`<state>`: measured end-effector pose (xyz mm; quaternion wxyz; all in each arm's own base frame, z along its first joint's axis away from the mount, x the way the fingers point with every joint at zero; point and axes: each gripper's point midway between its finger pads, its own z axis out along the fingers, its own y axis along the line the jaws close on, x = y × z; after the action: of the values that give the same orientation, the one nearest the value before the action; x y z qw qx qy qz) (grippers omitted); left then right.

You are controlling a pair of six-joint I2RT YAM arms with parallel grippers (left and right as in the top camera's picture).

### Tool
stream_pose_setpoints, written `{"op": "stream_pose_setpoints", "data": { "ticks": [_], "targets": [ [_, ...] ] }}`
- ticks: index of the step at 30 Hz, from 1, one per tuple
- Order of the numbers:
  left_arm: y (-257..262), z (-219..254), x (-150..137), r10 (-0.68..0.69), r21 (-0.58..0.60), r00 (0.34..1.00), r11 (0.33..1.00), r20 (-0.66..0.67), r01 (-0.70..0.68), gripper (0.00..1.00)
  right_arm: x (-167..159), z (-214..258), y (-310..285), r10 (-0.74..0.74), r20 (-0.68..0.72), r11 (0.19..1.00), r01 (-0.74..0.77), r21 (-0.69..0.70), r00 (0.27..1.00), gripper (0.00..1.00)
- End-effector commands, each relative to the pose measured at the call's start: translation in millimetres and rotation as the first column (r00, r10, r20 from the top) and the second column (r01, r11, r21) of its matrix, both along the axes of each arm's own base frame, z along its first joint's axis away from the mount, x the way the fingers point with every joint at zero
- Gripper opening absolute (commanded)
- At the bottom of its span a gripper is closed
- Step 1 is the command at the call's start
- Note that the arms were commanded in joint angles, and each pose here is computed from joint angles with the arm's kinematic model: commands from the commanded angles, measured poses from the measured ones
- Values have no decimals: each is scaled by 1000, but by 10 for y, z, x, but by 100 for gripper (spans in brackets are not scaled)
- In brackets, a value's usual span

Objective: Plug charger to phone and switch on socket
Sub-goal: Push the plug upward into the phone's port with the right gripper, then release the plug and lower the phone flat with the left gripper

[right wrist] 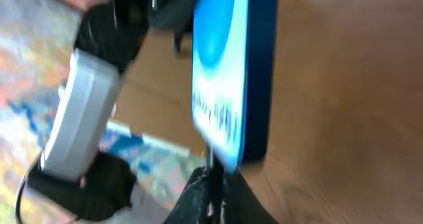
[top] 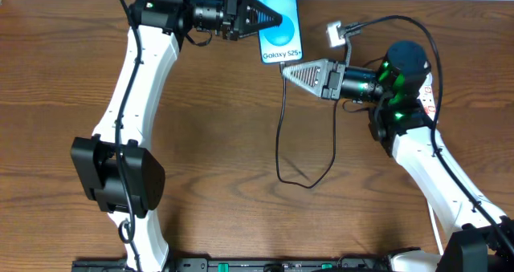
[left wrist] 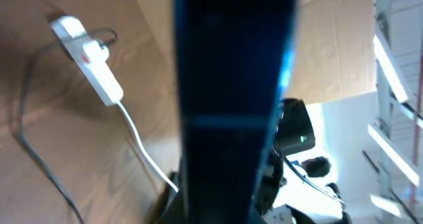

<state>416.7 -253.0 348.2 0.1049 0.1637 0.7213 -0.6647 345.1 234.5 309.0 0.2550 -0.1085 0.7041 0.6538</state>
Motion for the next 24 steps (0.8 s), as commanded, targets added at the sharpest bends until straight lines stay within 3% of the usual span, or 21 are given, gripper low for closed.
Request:
{"op": "stream_pose_setpoints", "data": {
  "ticks": [1, 2, 3, 7, 15, 24],
  "targets": [
    [-130, 165, -211, -98, -52, 995, 994, 23, 100, 7, 158, 129, -119, -103, 34, 995, 103, 9, 994, 32],
    [-130, 155, -197, -91, -47, 996, 995, 24, 92, 7, 158, 128, -120, -103, 33, 995, 103, 9, 994, 44],
    [-132, 123, -150, -64, -28, 998, 997, 27, 65, 7, 159, 126, -122, -103, 31, 995, 103, 9, 994, 63],
    [-135, 51, -55, -11, 12, 999, 1000, 34, 10, 7, 150, 115, -120, -98, 18, 995, 98, 8, 995, 99],
    [-82, -355, 135, 130, 167, 991, 978, -14, -126, 7, 131, -22, -146, -87, -42, 996, 86, -21, 995, 99],
    [98, -1228, -56, 173, 438, 981, 892, -91, -117, 7, 229, -925, -541, -306, -247, 926, 227, -303, 919, 99]
  ]
}}
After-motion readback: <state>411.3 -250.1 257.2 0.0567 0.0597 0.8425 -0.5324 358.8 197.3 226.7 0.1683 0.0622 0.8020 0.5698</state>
